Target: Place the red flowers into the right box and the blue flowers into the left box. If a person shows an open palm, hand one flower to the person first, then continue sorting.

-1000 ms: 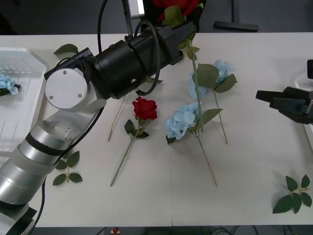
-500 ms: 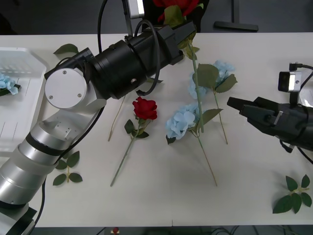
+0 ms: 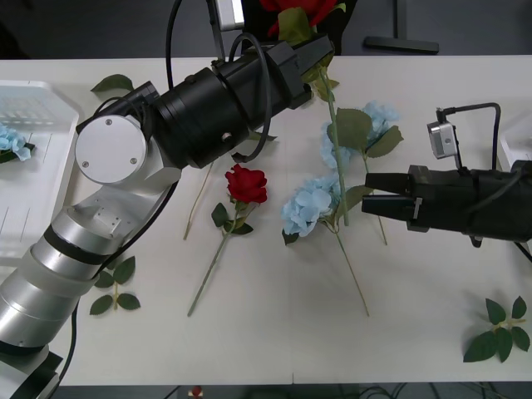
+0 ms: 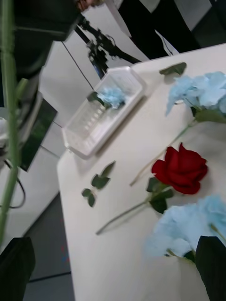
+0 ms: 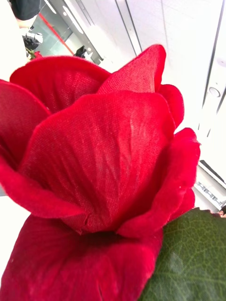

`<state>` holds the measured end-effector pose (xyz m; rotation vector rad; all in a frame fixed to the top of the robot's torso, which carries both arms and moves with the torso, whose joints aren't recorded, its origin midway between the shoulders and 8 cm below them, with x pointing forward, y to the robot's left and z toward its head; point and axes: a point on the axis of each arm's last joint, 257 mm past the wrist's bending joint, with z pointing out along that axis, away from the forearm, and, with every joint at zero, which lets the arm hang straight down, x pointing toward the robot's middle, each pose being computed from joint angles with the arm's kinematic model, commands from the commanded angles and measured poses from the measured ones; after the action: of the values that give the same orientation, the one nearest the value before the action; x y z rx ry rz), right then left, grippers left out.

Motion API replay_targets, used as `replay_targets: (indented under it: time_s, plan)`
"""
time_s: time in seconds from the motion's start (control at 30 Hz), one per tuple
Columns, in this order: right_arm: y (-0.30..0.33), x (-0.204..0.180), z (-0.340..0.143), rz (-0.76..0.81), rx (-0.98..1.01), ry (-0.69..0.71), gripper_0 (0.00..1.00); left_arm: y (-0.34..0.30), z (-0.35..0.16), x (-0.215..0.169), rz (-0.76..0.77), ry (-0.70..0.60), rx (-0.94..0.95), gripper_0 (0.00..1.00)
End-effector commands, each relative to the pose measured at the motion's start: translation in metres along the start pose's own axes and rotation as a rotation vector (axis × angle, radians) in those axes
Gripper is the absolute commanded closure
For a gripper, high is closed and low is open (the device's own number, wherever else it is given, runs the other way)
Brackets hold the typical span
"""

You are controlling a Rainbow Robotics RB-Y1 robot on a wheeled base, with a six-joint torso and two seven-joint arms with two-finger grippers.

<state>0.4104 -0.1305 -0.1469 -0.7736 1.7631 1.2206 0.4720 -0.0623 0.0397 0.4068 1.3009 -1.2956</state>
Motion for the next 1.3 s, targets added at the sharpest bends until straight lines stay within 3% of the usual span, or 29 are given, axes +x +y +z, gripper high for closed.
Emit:
replay_targets:
  time_s: [0.03,0.27,0.73,1.3]
  plan:
    - [-0.003,-0.018,0.008,-0.085,0.082,0.097,0.01,-0.016,0.006,-0.011,0.022,-0.027,0.034,1.0]
    - [-0.033,-0.016,0.014,-0.14,0.252,0.201,0.01,-0.017,0.006,-0.012,0.021,-0.03,0.036,1.0]
    - [-0.116,-0.01,0.014,-0.407,0.607,0.481,0.01,-0.016,0.005,-0.011,0.023,-0.029,0.036,1.0]
    - [-0.187,0.012,-0.008,-0.334,0.834,0.621,0.01,-0.016,0.004,-0.011,0.024,-0.029,0.037,1.0]
